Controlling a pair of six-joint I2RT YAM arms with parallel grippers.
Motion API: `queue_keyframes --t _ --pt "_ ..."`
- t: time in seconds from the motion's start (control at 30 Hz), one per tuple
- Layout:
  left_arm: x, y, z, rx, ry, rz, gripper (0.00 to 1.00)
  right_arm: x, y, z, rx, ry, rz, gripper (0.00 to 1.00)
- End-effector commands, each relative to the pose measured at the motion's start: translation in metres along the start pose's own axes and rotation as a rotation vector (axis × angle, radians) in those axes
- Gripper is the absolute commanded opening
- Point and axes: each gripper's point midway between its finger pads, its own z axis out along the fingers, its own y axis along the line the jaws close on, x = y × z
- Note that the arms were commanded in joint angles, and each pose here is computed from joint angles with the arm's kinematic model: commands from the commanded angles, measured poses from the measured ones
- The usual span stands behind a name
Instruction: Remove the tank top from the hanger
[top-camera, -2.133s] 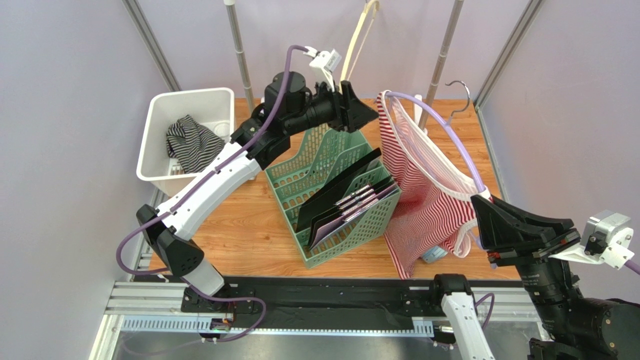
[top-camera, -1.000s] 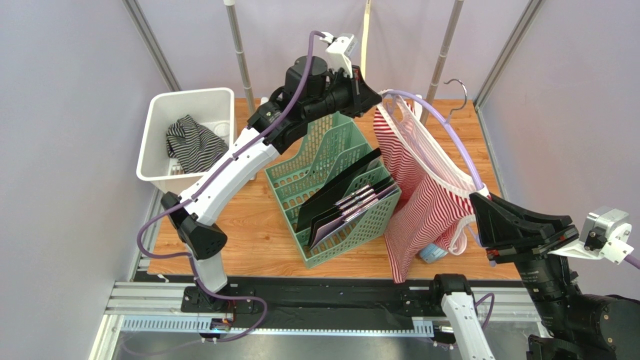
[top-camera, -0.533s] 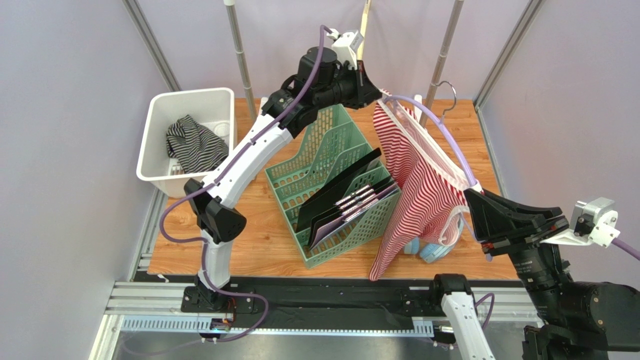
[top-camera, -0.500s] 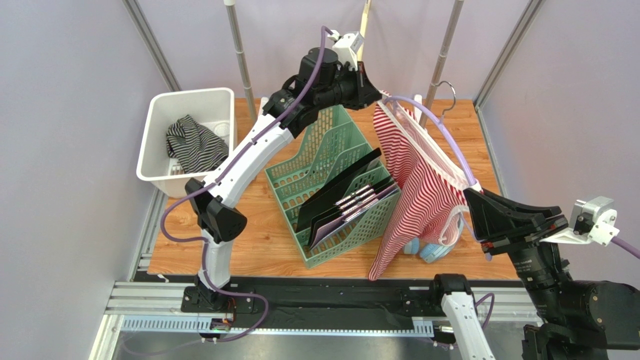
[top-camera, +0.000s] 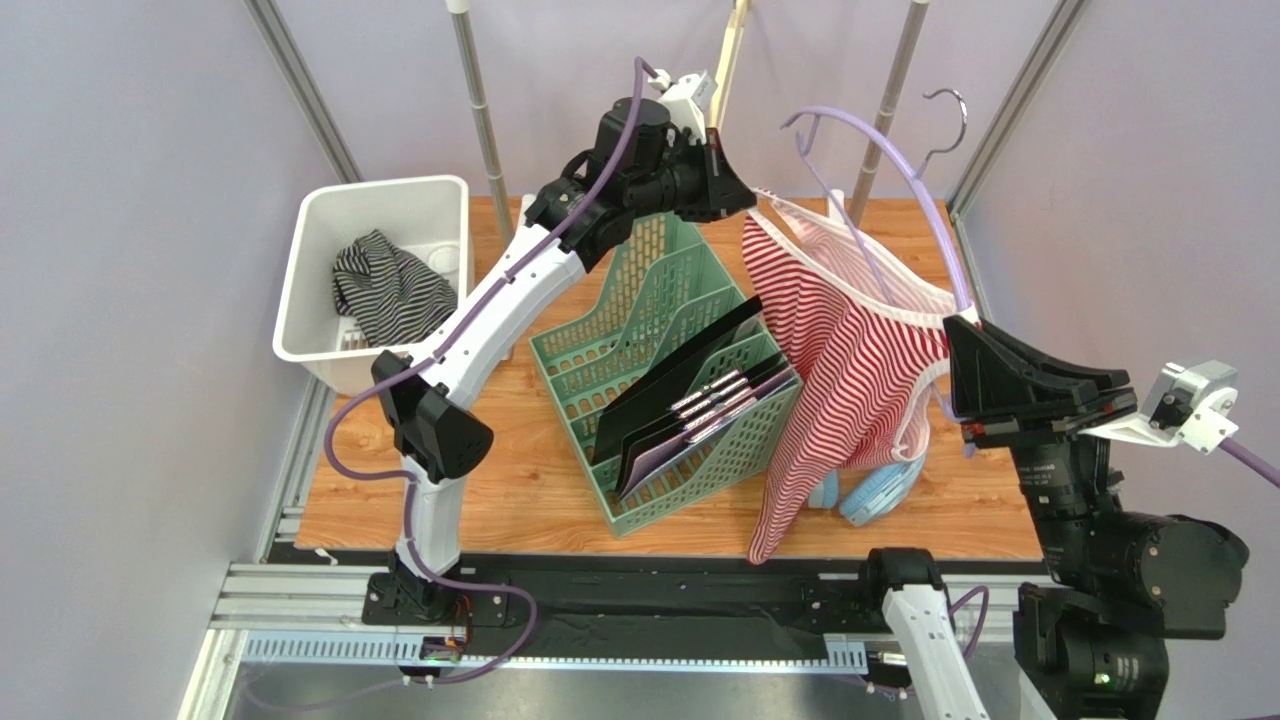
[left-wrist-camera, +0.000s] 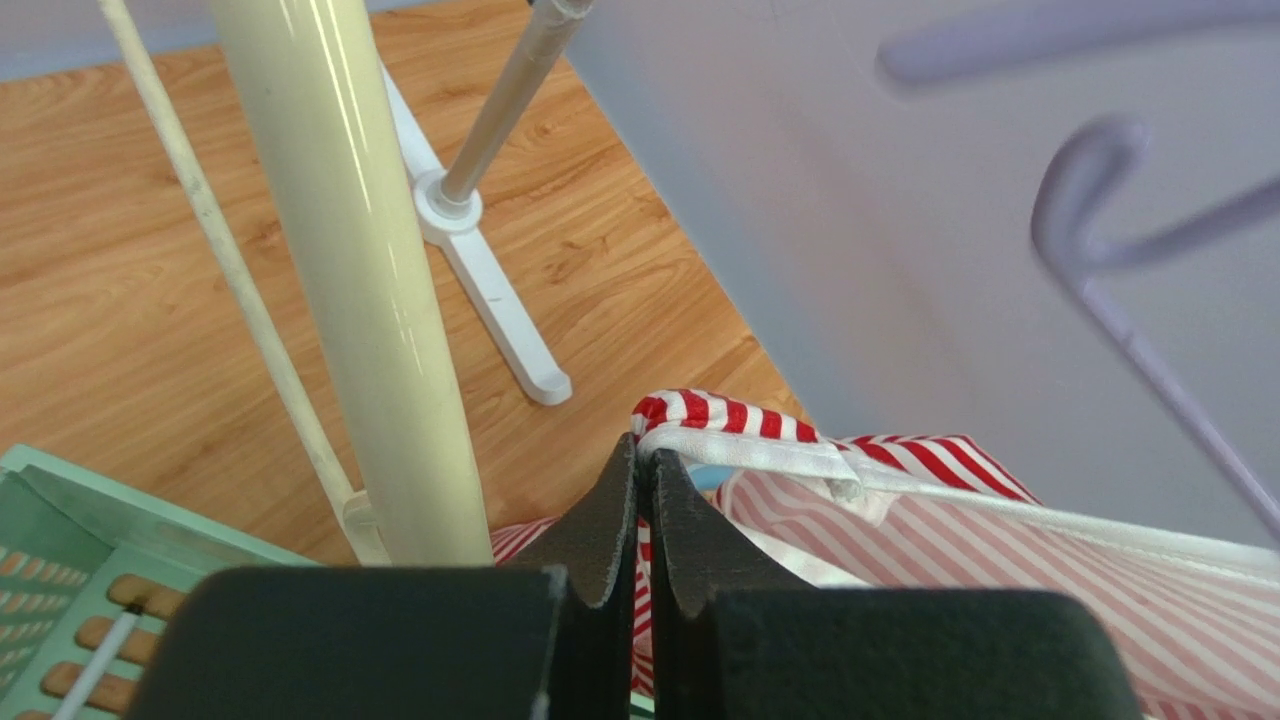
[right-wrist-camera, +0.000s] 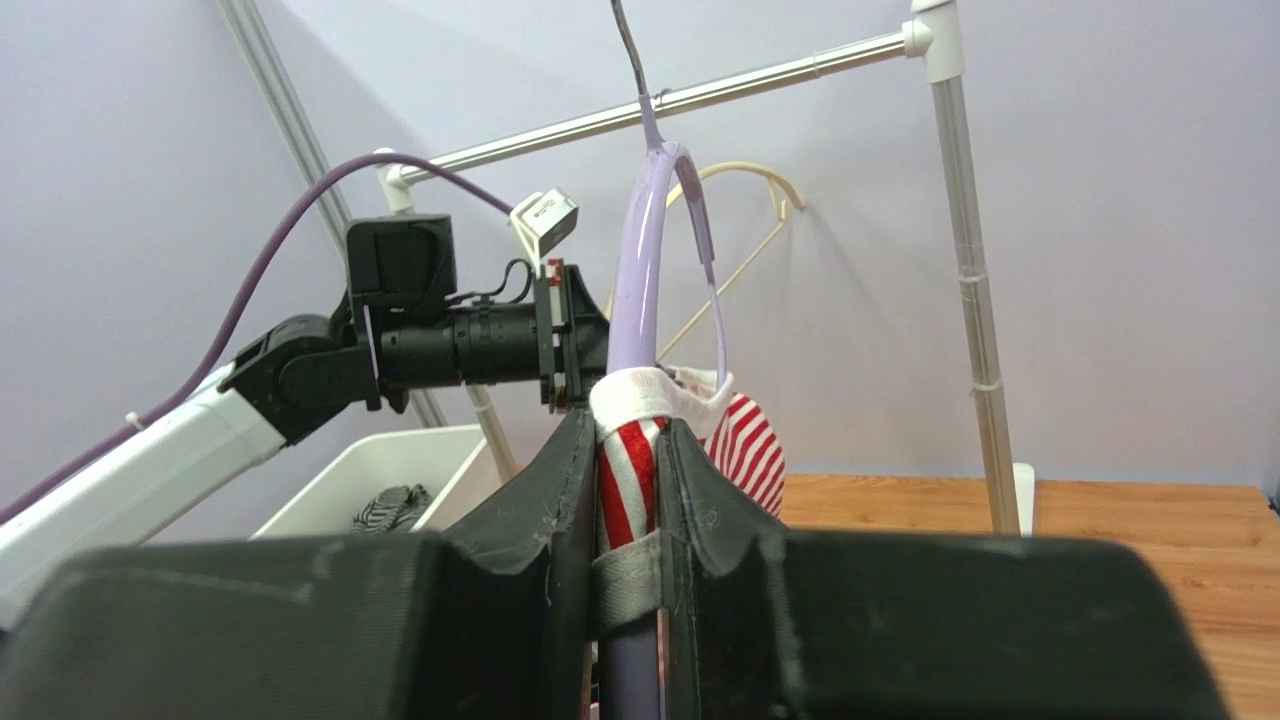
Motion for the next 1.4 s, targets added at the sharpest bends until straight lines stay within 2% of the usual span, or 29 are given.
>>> queue_keyframes --t 0.0,0.27,0.43,0.5,0.57,0.6,0.63,0.73,0.9,1.07,1.37 --pt "-0.012 -0.014 -0.004 0.090 -0.020 -0.072 0.00 -0.055 0.009 0.007 -0.039 -0.260 -0.017 0.00" --pt "-0.007 -0.033 -0.008 0.167 -0.003 -0.074 0.00 -0.039 -0.018 0.049 0.029 -0.214 0.013 0.00" --pt "0.001 -0.039 -0.014 0.155 -0.006 -0.032 0.00 -0.024 -0.042 0.100 0.069 -0.168 0.040 0.00" --pt "0.006 -0.044 -0.014 0.155 -0.003 -0.004 0.00 -0.036 -0.041 0.115 0.063 -0.180 0.042 0.00" --pt "0.009 -0.048 -0.019 0.151 -0.009 0.025 0.00 -0.017 -0.058 0.143 0.104 -0.097 0.059 0.00" --pt "0.008 -0.050 -0.022 0.149 -0.014 0.033 0.00 -0.027 -0.056 0.150 0.099 -0.107 0.056 0.00" --pt "0.007 -0.055 -0.027 0.145 -0.027 0.046 0.00 -0.017 -0.065 0.164 0.116 -0.082 0.057 0.00" --pt "0.009 -0.056 -0.031 0.128 -0.039 0.076 0.00 -0.023 -0.072 0.181 0.128 -0.097 0.051 0.00" --pt "0.013 -0.062 -0.032 0.140 -0.034 0.096 0.00 0.001 -0.078 0.220 0.120 -0.014 0.086 0.00" --pt "0.018 -0.063 -0.031 0.141 -0.021 0.098 0.00 -0.004 -0.076 0.233 0.106 -0.027 0.083 0.00" --pt "0.042 -0.089 -0.036 0.193 0.022 0.115 0.00 0.021 -0.088 0.249 0.143 0.043 0.108 0.00"
